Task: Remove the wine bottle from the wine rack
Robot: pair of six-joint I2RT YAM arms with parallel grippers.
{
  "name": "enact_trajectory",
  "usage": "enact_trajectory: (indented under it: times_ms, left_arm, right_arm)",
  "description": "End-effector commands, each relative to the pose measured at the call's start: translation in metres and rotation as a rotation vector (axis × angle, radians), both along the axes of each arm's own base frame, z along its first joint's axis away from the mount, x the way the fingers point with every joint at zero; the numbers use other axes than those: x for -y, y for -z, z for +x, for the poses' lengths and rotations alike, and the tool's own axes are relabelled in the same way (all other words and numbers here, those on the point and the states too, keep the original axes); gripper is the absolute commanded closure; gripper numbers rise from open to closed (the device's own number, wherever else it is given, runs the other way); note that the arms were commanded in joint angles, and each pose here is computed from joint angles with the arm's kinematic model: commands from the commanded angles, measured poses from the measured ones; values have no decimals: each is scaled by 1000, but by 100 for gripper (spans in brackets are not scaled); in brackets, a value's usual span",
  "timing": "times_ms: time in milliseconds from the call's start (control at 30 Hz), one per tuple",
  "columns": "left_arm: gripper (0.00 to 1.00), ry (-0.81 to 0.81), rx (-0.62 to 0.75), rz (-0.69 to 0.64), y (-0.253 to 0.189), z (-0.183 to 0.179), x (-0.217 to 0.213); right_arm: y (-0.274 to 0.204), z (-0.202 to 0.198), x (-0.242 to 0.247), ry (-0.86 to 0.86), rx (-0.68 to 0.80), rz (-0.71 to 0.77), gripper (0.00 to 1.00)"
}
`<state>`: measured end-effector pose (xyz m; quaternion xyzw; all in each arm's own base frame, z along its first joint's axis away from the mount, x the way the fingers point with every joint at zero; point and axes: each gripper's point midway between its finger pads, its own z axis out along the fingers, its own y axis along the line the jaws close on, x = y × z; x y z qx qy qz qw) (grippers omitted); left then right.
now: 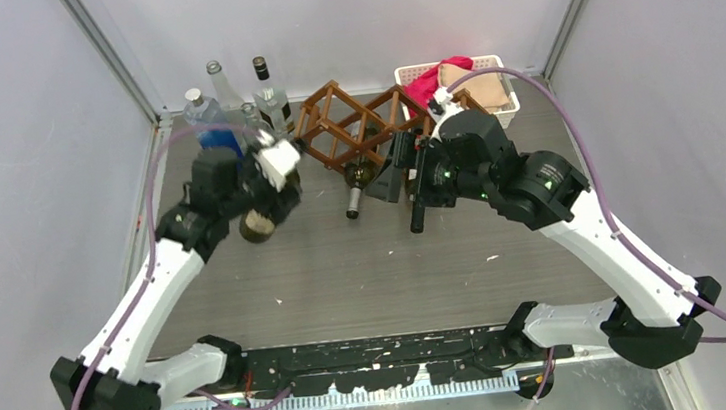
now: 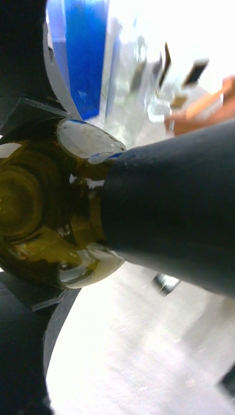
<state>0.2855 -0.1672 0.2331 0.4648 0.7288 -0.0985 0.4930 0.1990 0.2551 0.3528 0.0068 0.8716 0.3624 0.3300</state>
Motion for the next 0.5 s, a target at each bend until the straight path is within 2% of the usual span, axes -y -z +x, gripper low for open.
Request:
enact_trajectory:
  times_ms: [0,233,467]
  left_arm:
    - [100,-145,153,-344,-126,50,4]
    - [100,-196,106,-454,-152,72,7]
    - [100,-225,69,-588,-143,85,9]
  right_arm:
    - [4,13,25,103,53,-93,0]
    - [14,20,27,139,56,-89,1]
    - [17,27,24,145,64,-102,3]
